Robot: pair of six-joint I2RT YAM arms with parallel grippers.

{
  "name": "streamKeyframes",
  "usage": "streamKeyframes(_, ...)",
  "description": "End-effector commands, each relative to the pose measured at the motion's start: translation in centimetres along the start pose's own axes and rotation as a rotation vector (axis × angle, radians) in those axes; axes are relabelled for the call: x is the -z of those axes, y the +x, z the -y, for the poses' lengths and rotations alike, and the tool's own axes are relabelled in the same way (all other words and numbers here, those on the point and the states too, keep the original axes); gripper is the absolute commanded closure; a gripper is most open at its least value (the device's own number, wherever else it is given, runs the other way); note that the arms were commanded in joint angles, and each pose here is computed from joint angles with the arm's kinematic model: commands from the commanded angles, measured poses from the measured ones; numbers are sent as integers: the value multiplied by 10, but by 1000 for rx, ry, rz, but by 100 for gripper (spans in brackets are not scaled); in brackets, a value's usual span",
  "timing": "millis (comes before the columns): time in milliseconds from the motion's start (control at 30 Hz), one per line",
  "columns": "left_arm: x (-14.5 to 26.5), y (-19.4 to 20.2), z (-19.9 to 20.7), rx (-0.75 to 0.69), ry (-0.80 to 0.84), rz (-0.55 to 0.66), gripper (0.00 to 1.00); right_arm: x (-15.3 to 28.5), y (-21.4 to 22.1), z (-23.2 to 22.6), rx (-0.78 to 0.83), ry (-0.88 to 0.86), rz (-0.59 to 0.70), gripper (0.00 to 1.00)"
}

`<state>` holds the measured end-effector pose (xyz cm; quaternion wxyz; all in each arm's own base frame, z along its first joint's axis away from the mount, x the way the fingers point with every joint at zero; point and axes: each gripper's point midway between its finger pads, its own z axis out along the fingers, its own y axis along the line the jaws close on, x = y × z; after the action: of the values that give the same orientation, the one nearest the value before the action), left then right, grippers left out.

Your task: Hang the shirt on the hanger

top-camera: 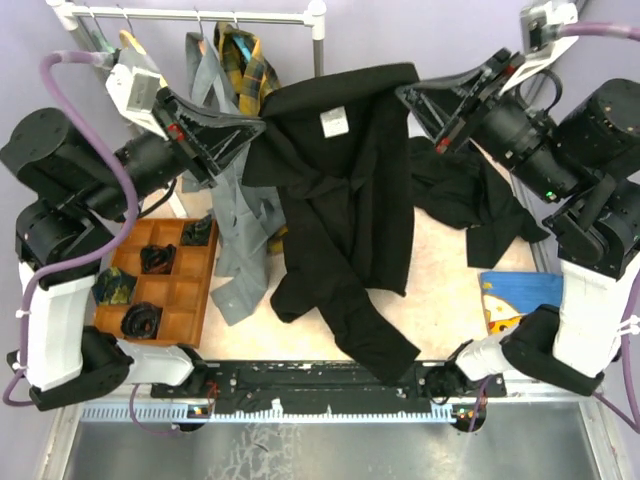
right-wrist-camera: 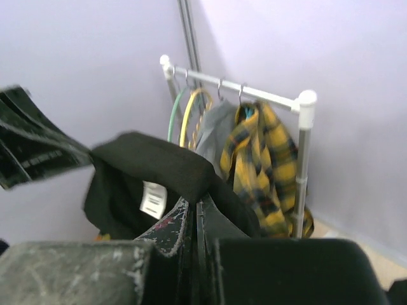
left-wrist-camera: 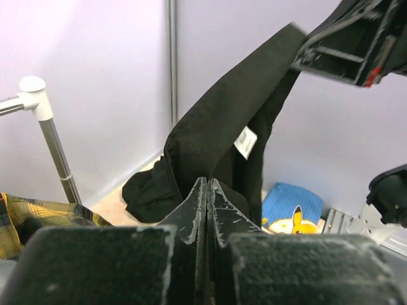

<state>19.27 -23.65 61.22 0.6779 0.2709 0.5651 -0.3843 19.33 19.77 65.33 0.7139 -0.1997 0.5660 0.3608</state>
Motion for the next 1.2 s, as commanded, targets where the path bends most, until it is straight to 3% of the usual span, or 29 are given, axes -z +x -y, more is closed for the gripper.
streamKeyframes(0,4,7,8,15,44,-19,100,9,49,-5,-44,-39,-161,100)
streamKeyframes(200,24,168,2,176,18,-324,100,47,233,18,-180,80,-613,100)
streamKeyframes(233,32,217,-1,220,4,-417,100,57,258,20,-215,97,-649,100)
streamKeyframes(333,52,299,4,325,7,-536,99,82,334,20,-315,120,-757,100)
streamKeyframes(467,73,371,-6,385,-84,-654,73,98,400,22,-400,142,-833,100)
streamKeyframes(633,80,373,-28,347,-216,-653,31,93,418,29,-416,163,-838,100)
streamKeyframes(700,81,366,-32,335,-245,-645,21,88,418,33,-413,170,-830,100)
streamKeyframes(833,87,368,-36,348,-291,-665,11,76,408,42,-417,189,-797,100)
streamKeyframes(967,95,386,-28,374,-356,-675,12,64,402,52,-443,216,-769,100)
streamKeyframes(1167,85,404,5,349,-404,-630,34,48,397,64,-491,219,-736,100)
